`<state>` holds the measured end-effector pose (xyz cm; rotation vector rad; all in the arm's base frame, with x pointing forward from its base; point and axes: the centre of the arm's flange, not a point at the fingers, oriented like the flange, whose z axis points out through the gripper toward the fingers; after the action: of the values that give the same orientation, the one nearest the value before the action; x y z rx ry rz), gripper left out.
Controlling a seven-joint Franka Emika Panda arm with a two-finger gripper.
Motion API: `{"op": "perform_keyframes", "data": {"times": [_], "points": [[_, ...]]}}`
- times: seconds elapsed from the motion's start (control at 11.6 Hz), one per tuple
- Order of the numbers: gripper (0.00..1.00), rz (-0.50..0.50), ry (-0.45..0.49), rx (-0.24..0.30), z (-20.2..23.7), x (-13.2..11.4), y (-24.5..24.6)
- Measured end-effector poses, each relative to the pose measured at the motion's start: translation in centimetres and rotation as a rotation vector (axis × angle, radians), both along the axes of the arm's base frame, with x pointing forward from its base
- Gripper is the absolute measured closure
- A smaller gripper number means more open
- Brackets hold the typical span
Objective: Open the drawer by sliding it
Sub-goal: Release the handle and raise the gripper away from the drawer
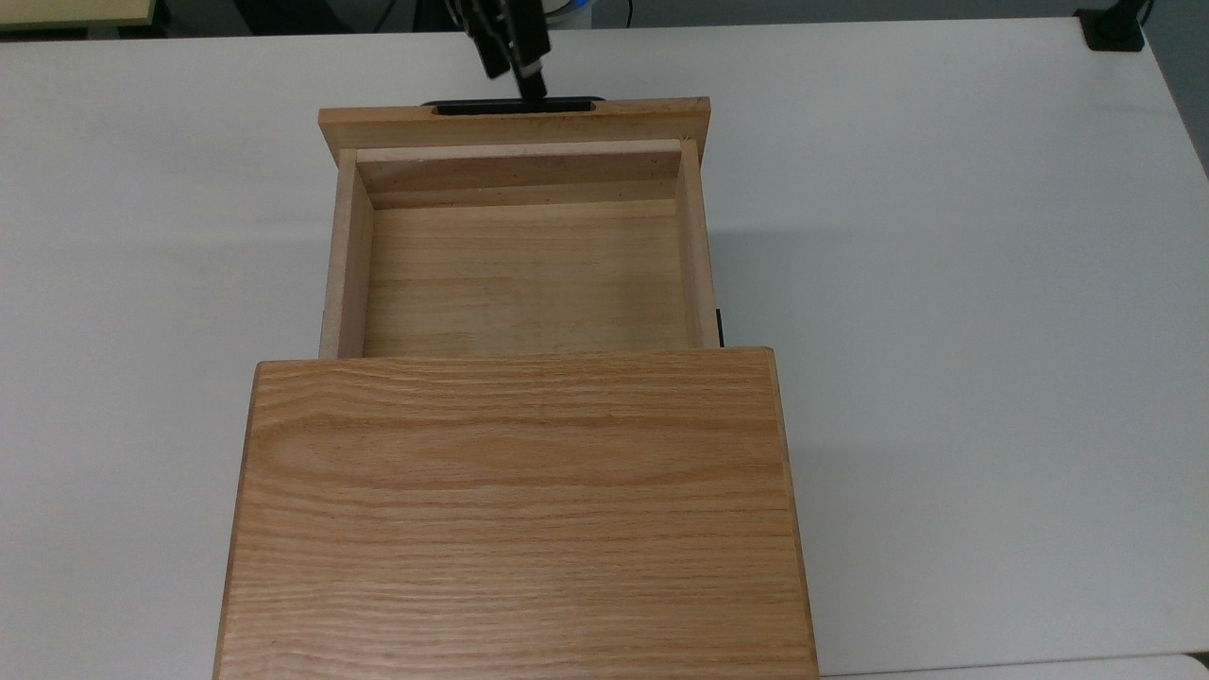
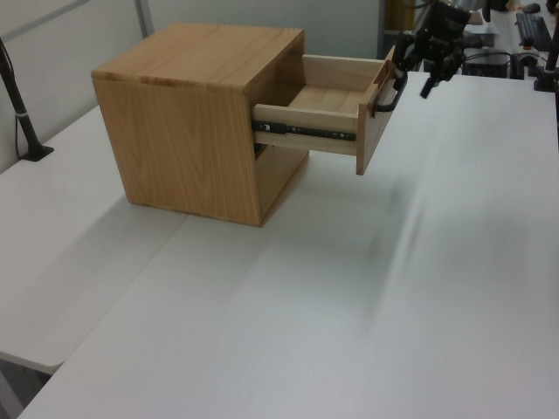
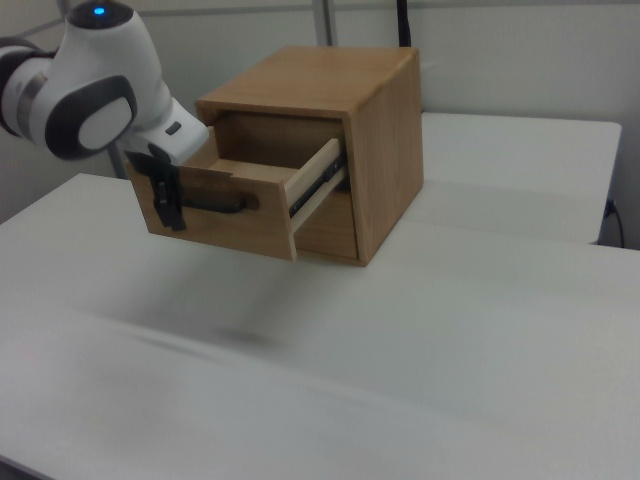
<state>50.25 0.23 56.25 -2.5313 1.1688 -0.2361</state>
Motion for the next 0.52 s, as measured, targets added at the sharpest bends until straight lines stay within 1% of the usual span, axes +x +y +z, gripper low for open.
{"op": "perform_keyframes", "data": {"times": [0.09,0.17,0.26,0.35,0.52], "points": [[0.11,0.119,0.037,-0.020,0.9,-0.5,0.2],[0.00,0.271,0.070,-0.042,2.1,-1.1,0.3],[0.00,0.428,0.098,-0.069,3.5,-1.5,0.3],[0.00,0.547,0.116,-0.127,4.9,-1.5,-0.1],[0.00,0.698,0.140,-0.295,6.6,-0.2,-0.5]]}}
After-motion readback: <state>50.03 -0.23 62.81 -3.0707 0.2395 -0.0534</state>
